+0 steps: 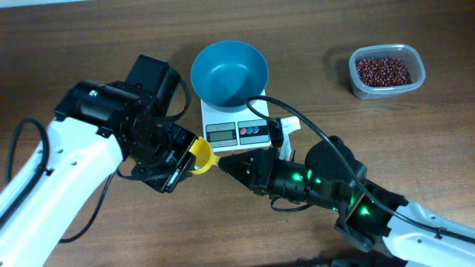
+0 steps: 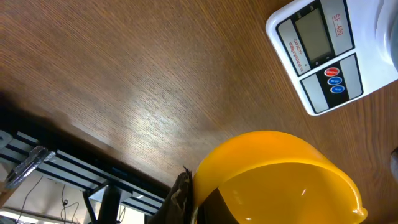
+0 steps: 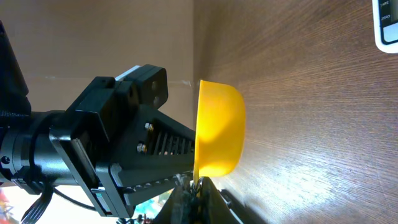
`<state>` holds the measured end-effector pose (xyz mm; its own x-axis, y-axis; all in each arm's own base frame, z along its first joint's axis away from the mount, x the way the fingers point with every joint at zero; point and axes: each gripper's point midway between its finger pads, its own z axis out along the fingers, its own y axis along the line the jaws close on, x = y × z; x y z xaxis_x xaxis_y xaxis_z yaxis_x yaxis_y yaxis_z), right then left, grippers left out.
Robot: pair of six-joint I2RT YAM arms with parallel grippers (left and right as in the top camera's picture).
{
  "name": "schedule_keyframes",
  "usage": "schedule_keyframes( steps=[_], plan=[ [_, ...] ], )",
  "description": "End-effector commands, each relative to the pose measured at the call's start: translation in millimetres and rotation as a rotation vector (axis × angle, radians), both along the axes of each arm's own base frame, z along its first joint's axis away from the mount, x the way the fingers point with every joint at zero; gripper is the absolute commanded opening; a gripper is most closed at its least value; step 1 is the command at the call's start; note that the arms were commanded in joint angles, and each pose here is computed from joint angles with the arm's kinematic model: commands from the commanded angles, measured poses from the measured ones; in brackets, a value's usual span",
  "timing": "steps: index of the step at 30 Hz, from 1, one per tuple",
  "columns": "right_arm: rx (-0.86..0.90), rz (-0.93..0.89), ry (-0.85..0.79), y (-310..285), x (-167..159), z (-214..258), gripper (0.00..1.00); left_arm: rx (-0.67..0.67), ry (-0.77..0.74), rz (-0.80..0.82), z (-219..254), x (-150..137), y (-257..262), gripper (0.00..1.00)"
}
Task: Scoop item into bowl and weigh 50g on scale
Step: 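Grasp the yellow scoop handle with the right gripper beside the left, then release the scoop from the left gripper and pull the left arm back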
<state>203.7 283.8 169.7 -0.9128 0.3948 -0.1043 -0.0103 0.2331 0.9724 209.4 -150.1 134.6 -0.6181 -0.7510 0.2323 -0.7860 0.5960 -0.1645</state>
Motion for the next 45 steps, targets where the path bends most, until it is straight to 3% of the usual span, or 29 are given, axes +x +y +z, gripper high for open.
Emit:
schedule_keyframes(
  steps=[1,19,24,31,35,40,45],
  plan=[
    [0.019,-0.002,-0.031,3.3,1.8,10.9,0.08,0.0,0.003,0.008,4.5,-3.7,0.7,0.0],
    [0.017,-0.002,-0.029,3.3,1.8,10.2,0.14,0.005,0.015,0.008,4.2,-6.5,1.9,0.0],
    [0.017,-0.002,-0.029,3.3,1.8,10.2,0.04,0.007,0.017,0.008,4.1,-7.0,2.2,0.0],
    [-0.006,0.022,-0.083,4.3,-0.1,10.4,0.04,0.012,0.027,0.008,3.8,-9.4,3.4,0.01],
    [0.003,0.055,-0.081,6.7,-5.2,11.7,0.04,0.012,0.027,0.008,3.8,-9.4,3.4,0.14],
    [0.007,0.077,-0.078,8.3,-8.9,12.0,0.04,0.012,0.027,0.008,3.8,-9.4,3.3,0.12],
    [-0.001,0.06,-0.077,6.9,-6.3,10.4,0.04,0.001,0.013,0.008,4.5,-5.9,1.3,0.36]
  ],
)
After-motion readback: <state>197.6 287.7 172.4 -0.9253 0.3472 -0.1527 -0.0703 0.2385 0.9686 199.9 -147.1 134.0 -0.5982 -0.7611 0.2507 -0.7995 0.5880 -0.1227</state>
